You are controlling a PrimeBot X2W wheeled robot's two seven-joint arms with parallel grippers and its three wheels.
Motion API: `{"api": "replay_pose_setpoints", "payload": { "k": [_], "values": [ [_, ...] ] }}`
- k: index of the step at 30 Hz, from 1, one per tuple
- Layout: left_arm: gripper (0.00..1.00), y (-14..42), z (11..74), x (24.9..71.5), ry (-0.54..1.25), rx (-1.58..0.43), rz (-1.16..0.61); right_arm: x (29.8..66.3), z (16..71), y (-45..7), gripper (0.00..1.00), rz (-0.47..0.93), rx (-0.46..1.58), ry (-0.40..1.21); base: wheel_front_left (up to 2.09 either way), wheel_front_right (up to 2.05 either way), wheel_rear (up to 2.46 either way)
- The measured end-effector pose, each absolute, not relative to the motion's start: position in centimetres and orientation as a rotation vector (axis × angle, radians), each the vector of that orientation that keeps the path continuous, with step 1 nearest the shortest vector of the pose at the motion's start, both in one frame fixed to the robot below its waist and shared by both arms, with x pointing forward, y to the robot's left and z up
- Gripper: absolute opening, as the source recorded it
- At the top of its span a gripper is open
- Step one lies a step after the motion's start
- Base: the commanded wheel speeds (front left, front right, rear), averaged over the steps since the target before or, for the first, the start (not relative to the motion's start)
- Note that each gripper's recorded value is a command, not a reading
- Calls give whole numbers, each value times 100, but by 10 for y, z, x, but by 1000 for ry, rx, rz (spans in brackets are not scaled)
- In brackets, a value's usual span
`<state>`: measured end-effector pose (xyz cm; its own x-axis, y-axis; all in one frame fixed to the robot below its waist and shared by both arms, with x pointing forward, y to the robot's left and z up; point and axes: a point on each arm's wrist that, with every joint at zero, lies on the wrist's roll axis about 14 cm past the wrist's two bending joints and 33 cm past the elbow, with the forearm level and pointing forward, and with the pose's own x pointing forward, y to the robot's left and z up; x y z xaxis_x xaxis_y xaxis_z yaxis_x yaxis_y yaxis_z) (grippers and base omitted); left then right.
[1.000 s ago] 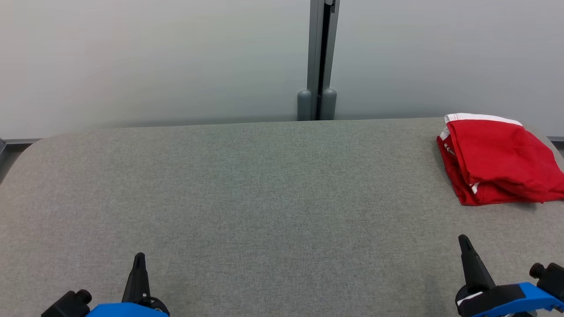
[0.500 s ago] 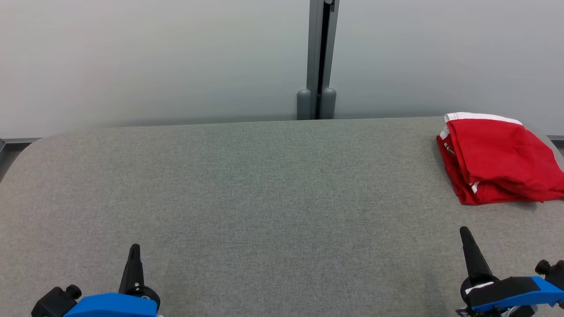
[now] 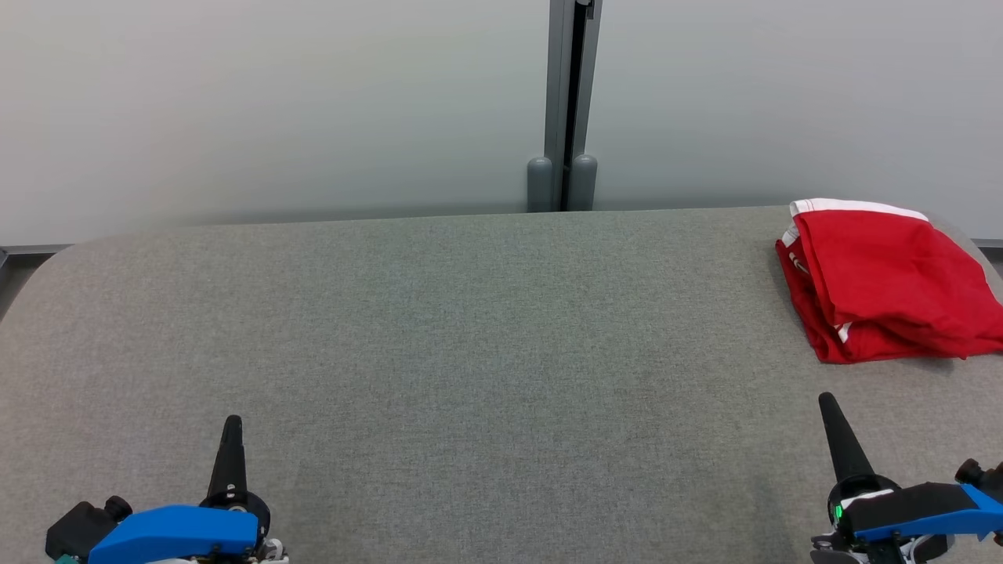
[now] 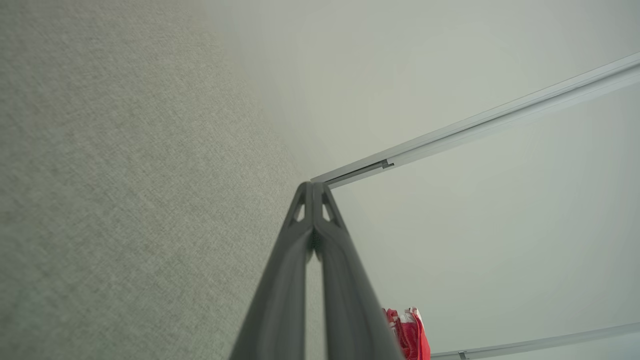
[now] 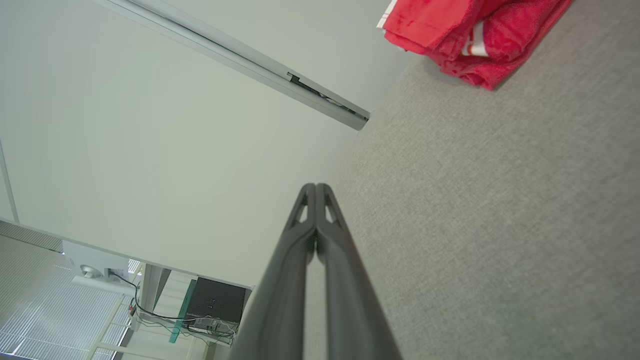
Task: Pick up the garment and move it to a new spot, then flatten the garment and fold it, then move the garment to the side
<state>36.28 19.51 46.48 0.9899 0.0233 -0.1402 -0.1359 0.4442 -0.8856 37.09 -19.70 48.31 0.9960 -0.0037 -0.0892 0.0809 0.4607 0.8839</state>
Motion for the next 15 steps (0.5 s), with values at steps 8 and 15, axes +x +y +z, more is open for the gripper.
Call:
{"api": "replay_pose_setpoints", "payload": {
  "k": [8, 15],
  "values": [
    [0, 195, 469, 366, 104, -1182, 93, 373, 486, -197, 0, -48, 1172, 71, 0, 0, 0],
    [0, 196, 474, 370, 91, -1245, 85, 376, 489, -197, 0, -43, 1237, 60, 0, 0, 0]
  ]
}}
